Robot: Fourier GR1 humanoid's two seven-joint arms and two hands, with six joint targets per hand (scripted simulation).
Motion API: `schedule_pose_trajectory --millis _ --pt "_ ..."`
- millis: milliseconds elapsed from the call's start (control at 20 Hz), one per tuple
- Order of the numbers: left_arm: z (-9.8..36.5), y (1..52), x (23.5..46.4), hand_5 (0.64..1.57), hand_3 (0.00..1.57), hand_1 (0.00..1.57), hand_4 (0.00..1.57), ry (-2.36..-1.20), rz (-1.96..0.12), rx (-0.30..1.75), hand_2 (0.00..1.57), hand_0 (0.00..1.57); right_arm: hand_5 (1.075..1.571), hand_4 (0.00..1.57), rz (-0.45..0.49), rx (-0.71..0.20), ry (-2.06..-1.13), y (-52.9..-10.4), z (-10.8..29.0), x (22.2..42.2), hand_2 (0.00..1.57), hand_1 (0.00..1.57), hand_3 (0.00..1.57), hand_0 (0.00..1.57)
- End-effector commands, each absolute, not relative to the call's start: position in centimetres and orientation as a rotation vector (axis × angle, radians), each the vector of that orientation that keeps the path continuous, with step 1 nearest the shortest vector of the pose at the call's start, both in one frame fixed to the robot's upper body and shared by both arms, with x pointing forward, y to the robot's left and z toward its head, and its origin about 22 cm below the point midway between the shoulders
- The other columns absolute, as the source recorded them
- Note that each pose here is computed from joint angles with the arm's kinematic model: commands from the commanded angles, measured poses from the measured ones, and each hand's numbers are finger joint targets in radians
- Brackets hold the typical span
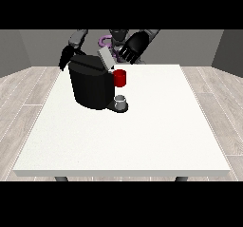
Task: Insert the coffee pod into the coffee machine and close the lid
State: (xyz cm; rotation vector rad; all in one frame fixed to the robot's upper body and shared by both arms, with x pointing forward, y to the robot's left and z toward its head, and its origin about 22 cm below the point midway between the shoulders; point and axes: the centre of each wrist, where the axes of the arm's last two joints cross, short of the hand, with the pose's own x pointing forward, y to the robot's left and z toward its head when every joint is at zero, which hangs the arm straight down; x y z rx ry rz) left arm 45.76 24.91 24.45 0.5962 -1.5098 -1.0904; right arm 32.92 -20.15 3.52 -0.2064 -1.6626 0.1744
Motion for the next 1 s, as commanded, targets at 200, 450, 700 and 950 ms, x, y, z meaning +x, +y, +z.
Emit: schedule_pose_trajectory --millis 200,450,700,950 --pt "26.5 24.8 46.0 1.571 1.24 1.21 0.47 -1.524 -1.085 0.653 1.28 1.21 1.571 0.00 0.172 -0.199 -1.717 -21.1 5.1 33.5 0.00 0.00 0.00 0.00" --pt "27.9 25.2 45.9 1.571 1.23 1.20 0.46 -1.573 -1.107 0.621 1.26 1.20 1.571 0.10 0.100 -0.259 -1.741 -21.2 7.3 35.2 0.00 0.00 0.00 0.00" --pt "25.2 25.8 46.0 1.571 1.23 1.24 0.42 -1.543 -1.121 0.632 1.28 1.24 1.571 0.16 0.142 -0.253 -1.694 -20.1 4.8 33.3 0.00 0.00 0.00 0.00" --pt "28.5 25.0 46.1 1.571 1.20 1.19 0.42 -1.559 -1.114 0.627 1.25 1.19 1.571 0.03 0.136 -0.259 -1.715 -20.6 6.7 34.8 0.00 0.00 0.00 0.00"
